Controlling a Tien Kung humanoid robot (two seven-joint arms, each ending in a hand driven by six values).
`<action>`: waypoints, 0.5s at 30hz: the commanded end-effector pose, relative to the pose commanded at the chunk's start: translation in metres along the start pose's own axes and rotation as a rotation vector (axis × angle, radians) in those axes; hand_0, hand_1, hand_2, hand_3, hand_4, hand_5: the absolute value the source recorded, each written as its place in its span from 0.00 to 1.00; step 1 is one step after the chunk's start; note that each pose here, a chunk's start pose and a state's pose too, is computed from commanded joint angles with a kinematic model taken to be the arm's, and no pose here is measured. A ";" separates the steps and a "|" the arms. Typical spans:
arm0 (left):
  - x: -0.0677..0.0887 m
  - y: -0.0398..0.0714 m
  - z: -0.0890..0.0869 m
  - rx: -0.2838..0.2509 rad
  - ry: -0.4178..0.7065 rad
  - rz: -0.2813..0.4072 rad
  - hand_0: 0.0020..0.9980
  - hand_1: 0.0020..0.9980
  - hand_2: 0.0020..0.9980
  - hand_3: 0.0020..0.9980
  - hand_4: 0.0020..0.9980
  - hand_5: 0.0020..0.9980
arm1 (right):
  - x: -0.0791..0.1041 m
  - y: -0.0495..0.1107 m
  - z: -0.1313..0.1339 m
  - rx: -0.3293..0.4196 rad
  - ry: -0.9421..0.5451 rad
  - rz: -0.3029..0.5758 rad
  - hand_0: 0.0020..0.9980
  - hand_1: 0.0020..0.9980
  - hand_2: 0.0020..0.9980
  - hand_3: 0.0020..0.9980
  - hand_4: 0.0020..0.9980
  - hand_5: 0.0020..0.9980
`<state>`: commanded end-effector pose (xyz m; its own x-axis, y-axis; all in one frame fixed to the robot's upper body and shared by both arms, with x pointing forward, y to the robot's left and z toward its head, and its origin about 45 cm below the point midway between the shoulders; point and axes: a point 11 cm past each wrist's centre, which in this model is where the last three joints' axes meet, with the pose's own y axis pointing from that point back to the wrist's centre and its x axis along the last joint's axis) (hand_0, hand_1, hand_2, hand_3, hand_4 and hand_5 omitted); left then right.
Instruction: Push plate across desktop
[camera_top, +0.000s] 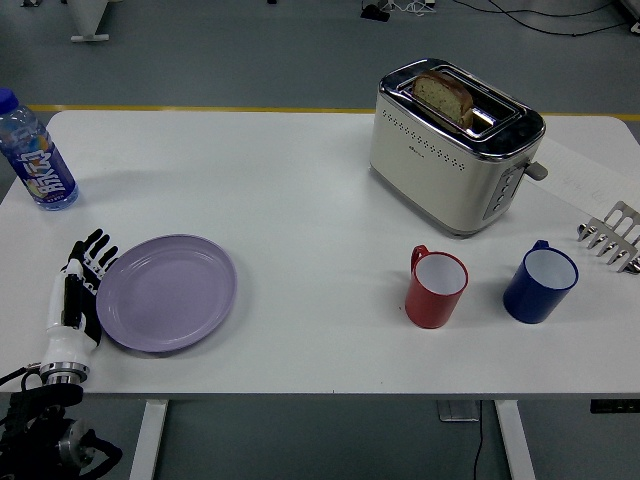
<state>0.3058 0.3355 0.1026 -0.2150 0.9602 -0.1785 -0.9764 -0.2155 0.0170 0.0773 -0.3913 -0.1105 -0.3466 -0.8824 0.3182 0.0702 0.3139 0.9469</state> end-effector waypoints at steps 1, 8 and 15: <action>-0.002 0.000 0.000 -0.001 0.002 -0.003 0.82 0.86 0.91 0.84 0.54 1.00 | 0.000 0.000 0.000 0.000 0.001 0.000 0.64 0.60 0.68 0.75 0.46 0.53; -0.014 0.002 -0.002 0.000 0.027 -0.028 0.83 0.86 0.91 0.83 0.54 1.00 | 0.000 0.000 -0.001 0.002 0.005 0.000 0.64 0.60 0.68 0.75 0.46 0.53; -0.030 0.006 -0.005 0.004 0.049 -0.061 0.82 0.86 0.91 0.83 0.54 1.00 | 0.000 0.000 -0.001 0.001 0.007 0.001 0.64 0.59 0.68 0.75 0.46 0.53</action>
<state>0.3061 0.3047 0.1031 -0.1535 0.9616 -0.2276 -0.9878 -0.1556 0.0087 0.0781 -0.3918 -0.1102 -0.3405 -0.8844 0.3192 0.0698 0.3148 0.9466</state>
